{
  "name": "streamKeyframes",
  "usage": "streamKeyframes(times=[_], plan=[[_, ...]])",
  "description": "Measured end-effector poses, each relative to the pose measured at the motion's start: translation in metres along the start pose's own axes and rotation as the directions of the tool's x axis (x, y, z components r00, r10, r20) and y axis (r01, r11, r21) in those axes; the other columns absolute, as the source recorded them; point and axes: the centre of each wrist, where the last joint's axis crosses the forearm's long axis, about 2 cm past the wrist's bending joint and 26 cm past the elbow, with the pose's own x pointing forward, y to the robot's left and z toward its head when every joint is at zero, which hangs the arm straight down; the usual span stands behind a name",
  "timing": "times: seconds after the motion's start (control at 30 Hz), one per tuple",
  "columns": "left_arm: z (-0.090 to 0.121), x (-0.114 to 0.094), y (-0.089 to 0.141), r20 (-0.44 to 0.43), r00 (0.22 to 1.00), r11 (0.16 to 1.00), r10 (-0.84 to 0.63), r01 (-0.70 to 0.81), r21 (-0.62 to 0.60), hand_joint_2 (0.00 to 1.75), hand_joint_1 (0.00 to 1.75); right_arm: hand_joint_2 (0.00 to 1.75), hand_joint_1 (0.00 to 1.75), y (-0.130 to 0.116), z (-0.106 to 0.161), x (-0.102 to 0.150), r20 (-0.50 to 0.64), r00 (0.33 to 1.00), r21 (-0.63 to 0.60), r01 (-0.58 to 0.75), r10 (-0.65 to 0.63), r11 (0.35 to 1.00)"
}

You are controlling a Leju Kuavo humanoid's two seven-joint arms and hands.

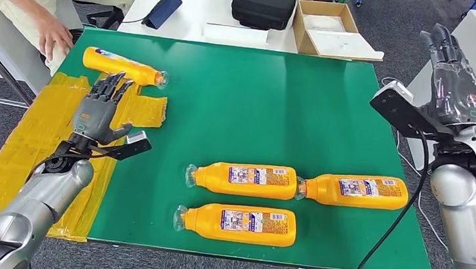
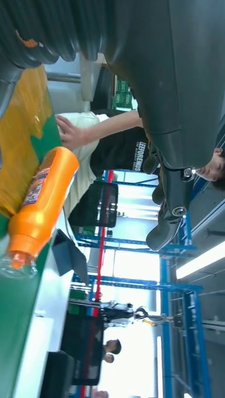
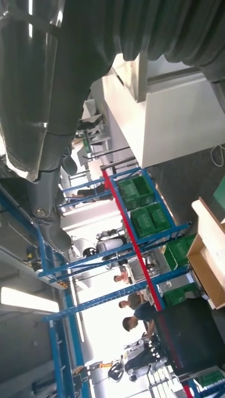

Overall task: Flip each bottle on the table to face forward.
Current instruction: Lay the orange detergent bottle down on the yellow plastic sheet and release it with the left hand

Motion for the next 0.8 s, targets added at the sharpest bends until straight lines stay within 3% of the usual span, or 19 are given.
streamKeyframes(times=[0.23,0.4,0.47,0.6,0.7,0.8], plan=[[-0.012,0.033,0.008,0.018,0.952,0.946,0.307,-0.307,0.106,1.75,0.0,1.75,0.0,-0.017,-0.017,-0.019,-0.009,0.999,0.185,-0.047,0.05,0.982],[-0.022,0.051,0.019,0.064,0.896,0.88,0.439,-0.443,0.172,1.75,0.0,1.75,0.0,-0.036,-0.026,-0.035,-0.009,0.998,0.291,-0.052,0.057,0.955],[-0.026,0.056,0.024,0.084,0.843,0.822,0.531,-0.537,0.19,1.75,0.0,1.75,0.0,-0.042,-0.027,-0.039,-0.003,0.999,0.352,-0.037,0.04,0.935],[-0.035,0.058,0.041,0.126,0.663,0.625,0.738,-0.742,0.244,1.75,0.0,1.75,0.0,-0.044,-0.024,-0.043,0.025,0.999,0.429,-0.033,0.024,0.903],[-0.038,0.052,0.057,0.168,0.561,0.497,0.811,-0.811,0.307,1.75,0.0,1.75,0.0,-0.03,-0.018,-0.04,0.048,0.998,0.455,-0.061,0.044,0.888],[-0.04,0.047,0.07,0.204,0.519,0.437,0.83,-0.833,0.34,1.75,0.0,1.75,0.0,-0.013,-0.014,-0.035,0.068,0.995,0.469,-0.102,0.079,0.877]])
